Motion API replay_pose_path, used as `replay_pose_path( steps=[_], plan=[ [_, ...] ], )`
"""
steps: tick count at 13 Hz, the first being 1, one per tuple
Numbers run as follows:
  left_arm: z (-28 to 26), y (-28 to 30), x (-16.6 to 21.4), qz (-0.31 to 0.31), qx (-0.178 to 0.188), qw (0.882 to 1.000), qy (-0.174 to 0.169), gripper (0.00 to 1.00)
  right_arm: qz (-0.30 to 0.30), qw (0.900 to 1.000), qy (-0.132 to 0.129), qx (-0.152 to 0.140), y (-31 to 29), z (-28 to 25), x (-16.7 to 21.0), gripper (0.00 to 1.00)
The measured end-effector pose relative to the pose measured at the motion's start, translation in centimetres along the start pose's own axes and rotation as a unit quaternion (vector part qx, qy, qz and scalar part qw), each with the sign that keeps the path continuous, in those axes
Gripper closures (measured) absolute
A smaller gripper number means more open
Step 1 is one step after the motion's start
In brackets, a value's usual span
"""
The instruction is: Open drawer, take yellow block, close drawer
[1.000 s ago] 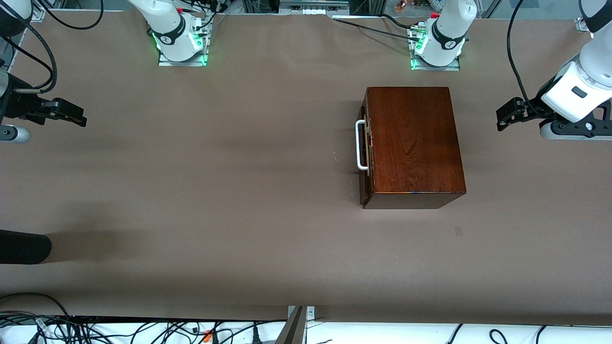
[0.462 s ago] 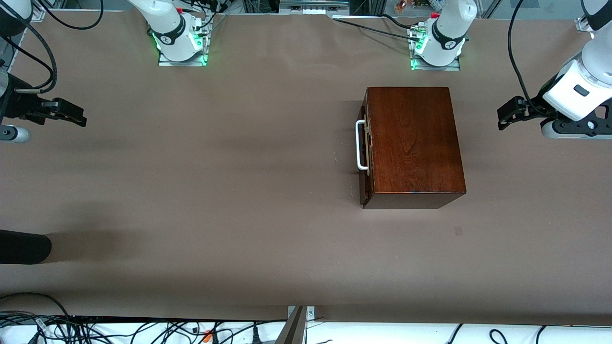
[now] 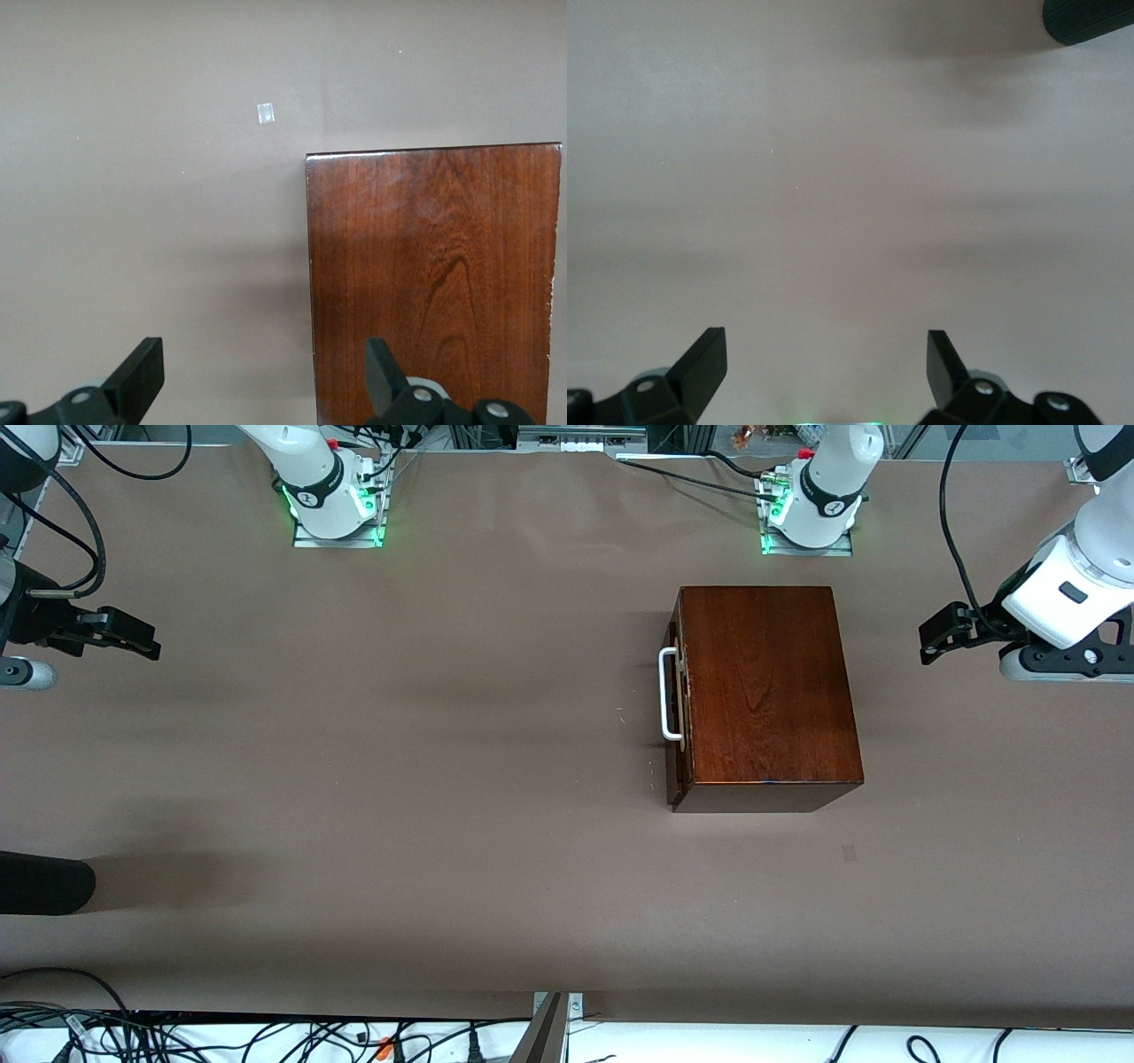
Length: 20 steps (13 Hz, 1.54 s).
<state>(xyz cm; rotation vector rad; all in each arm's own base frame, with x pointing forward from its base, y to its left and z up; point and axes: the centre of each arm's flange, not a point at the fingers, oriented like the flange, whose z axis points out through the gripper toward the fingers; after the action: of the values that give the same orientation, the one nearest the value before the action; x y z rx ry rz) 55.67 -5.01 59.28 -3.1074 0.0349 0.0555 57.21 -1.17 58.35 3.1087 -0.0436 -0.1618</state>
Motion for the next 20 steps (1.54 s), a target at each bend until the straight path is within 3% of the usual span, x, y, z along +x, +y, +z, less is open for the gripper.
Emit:
replay_pose_path(
  steps=[4, 10, 16, 20],
  plan=[
    [-0.1, 3.0, -0.7, 0.027, 0.002, 0.999, -0.017, 0.0, 0.0, 1.0, 0.0, 0.0, 0.0, 0.0, 0.0, 0.0],
    [4.8, 16.1, -1.2, 0.128, 0.004, 0.99, -0.065, 0.0, 0.0, 1.0, 0.0, 0.0, 0.0, 0.0, 0.0, 0.0],
    [10.2, 29.2, -1.6, 0.055, -0.003, 0.997, -0.06, 0.0, 0.0, 1.0, 0.001, 0.0, 0.0, 0.0, 0.0, 0.0],
    [15.2, 35.6, -3.3, 0.064, 0.021, 0.996, -0.056, 0.0, 0.0, 1.0, 0.001, 0.0, 0.0, 0.0, 0.0, 0.0]
  ],
)
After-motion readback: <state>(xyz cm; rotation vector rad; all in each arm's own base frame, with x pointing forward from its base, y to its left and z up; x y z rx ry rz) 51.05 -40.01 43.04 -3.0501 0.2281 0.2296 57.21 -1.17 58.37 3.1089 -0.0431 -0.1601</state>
